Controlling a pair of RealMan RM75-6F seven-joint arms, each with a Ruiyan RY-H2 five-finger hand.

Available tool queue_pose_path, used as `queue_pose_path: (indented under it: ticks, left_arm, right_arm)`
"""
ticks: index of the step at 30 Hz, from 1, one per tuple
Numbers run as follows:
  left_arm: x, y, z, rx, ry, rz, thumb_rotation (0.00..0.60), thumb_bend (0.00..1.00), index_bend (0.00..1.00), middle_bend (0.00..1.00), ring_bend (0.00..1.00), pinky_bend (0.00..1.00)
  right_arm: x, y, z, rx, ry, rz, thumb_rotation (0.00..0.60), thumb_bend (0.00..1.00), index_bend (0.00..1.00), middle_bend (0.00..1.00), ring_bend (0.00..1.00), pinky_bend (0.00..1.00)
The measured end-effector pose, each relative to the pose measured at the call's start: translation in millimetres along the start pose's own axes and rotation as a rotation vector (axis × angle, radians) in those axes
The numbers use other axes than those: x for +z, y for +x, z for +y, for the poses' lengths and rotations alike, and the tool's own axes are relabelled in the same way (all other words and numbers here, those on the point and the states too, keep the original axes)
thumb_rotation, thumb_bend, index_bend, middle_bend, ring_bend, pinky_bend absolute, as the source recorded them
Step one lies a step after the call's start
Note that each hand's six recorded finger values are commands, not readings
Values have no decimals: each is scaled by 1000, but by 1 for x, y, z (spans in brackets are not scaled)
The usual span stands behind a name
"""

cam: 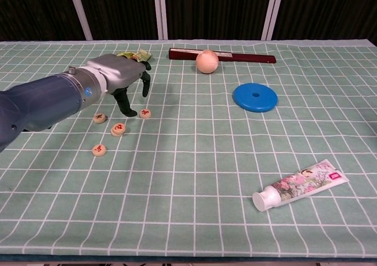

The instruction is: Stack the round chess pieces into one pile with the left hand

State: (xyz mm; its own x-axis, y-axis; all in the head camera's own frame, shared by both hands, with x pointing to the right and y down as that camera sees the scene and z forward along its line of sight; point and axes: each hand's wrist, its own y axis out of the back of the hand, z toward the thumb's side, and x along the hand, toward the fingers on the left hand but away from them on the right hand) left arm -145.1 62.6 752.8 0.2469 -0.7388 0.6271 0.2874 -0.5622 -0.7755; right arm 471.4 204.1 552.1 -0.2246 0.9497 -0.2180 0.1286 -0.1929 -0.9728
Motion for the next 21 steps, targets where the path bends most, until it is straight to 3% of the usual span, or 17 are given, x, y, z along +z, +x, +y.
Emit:
queue_pose_path:
  ticks: [21]
  left_arm:
    - [12, 8, -8, -13, 66, 4, 600, 255, 460, 6, 0, 0]
  right_arm:
    - [-1, -1, 0, 2, -6, -7, 600, 232, 92, 13, 0, 0]
